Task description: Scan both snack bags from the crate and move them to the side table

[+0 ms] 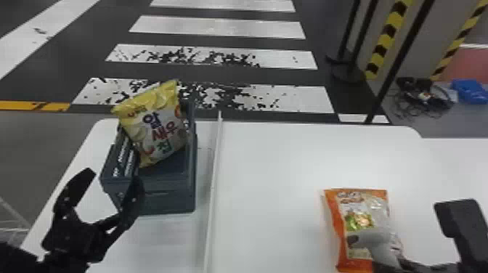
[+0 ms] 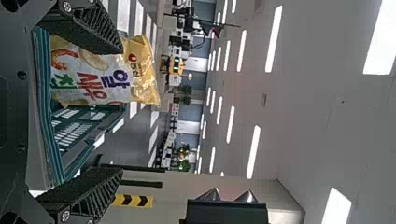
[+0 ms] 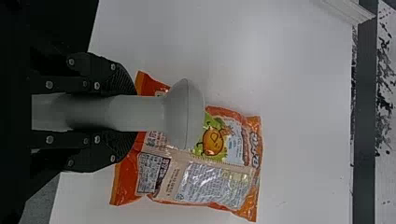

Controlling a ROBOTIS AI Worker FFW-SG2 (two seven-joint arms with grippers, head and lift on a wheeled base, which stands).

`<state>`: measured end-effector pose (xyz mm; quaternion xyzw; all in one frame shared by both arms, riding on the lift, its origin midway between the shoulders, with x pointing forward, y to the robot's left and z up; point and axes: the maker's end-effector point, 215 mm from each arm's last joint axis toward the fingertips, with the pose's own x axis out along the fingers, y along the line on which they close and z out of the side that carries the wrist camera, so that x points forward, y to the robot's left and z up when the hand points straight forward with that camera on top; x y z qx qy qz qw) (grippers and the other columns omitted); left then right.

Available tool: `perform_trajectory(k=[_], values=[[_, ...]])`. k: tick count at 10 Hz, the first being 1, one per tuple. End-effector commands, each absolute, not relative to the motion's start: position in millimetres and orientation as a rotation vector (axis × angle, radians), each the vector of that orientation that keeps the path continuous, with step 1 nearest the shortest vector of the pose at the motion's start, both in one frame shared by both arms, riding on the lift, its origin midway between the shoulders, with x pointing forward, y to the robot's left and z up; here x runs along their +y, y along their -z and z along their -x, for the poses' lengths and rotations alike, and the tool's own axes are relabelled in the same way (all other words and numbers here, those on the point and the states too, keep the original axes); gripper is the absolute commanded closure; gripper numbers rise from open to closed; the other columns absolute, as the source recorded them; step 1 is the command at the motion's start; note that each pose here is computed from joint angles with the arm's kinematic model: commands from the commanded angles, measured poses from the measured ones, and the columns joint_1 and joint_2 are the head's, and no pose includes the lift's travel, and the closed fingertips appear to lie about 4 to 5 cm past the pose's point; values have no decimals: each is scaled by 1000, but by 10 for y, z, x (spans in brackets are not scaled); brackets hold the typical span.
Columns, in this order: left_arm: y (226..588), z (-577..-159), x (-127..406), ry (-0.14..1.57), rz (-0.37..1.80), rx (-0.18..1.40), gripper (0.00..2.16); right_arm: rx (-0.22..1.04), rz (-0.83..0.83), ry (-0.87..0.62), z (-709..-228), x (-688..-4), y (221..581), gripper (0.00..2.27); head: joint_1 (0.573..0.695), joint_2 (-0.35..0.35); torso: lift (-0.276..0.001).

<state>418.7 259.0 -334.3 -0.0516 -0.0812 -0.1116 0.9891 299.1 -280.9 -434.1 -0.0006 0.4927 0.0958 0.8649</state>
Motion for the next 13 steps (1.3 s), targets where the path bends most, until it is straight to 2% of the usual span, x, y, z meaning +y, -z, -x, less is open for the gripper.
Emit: perform_trajectory(k=[1, 6, 8, 10, 13], values=[[3337, -4185, 2575, 227, 106, -164, 100, 1024, 3, -196, -2990, -2825, 4300, 2236, 695, -35, -99], [3297, -4182, 2550, 232, 107, -172, 100, 899, 41, -109, -3272, -3386, 4008, 2236, 695, -83, -99], [3291, -4174, 2523, 238, 109, -174, 100, 786, 113, -73, -3688, -3792, 3959, 2236, 695, -137, -99], [3286, -4164, 2525, 235, 110, -173, 100, 729, 153, -46, -3968, -4048, 4098, 2236, 695, -194, -99], [3332, -4183, 2495, 217, 105, -151, 100, 673, 170, -23, -4295, -4301, 4376, 2236, 695, -221, -99]])
